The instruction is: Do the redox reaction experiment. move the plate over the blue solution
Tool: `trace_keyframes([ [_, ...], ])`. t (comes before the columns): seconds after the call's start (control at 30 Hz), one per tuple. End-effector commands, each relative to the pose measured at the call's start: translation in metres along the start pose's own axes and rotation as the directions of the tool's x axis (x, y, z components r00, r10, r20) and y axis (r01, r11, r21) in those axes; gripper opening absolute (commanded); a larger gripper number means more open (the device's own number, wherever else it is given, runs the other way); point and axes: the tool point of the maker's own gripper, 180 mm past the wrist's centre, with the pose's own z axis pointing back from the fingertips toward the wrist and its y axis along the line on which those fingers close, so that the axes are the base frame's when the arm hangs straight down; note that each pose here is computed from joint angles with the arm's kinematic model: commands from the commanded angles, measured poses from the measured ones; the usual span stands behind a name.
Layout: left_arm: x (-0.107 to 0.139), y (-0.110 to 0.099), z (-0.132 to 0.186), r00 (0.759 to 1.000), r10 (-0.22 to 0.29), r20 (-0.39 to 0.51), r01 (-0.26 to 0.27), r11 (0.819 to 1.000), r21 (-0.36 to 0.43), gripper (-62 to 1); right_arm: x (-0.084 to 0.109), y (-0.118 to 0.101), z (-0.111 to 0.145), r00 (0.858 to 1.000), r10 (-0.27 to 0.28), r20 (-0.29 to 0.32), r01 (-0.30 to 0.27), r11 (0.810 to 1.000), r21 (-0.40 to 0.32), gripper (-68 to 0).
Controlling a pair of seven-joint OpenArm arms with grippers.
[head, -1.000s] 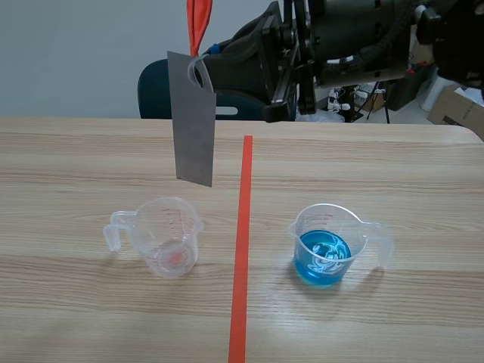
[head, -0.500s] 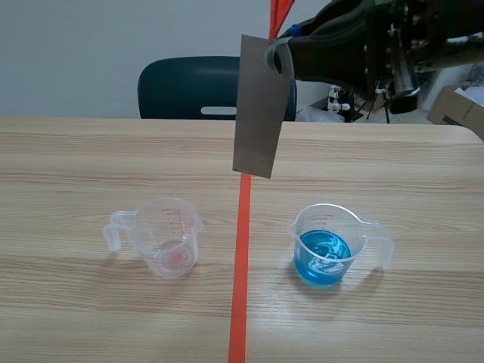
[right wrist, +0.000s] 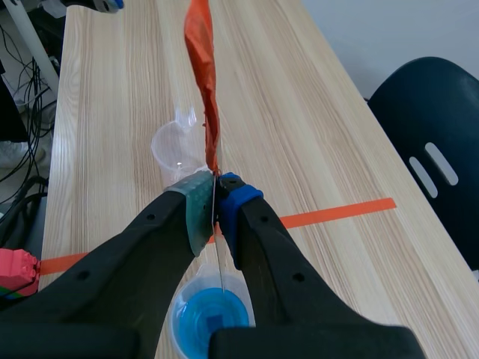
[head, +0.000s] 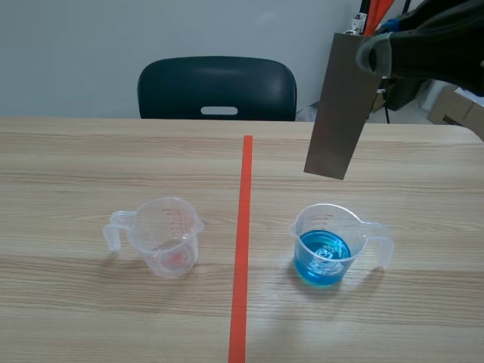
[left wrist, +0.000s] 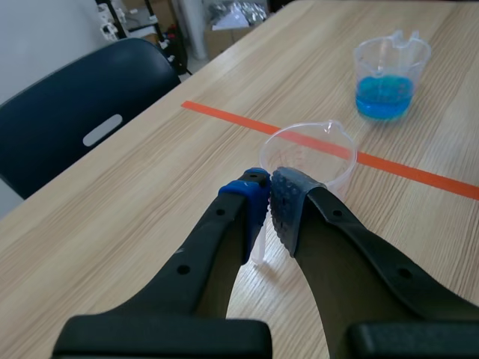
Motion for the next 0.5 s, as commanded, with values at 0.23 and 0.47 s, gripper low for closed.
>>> trace_keyframes([
  [0.23,0.021,-0.023,-0.068,0.996,-0.082,-0.031,0.076,0.987,-0.144,-56.9,-0.009,-0.002,0.021,1.0,0.007,-0.024,-0.008,0.999,-0.04,-66.9],
  [0.47,0.036,-0.04,-0.087,0.996,-0.087,0.019,0.089,0.982,-0.166,-56.9,-0.017,-0.008,0.028,1.0,0.004,-0.011,-0.005,0.998,-0.061,-66.9],
])
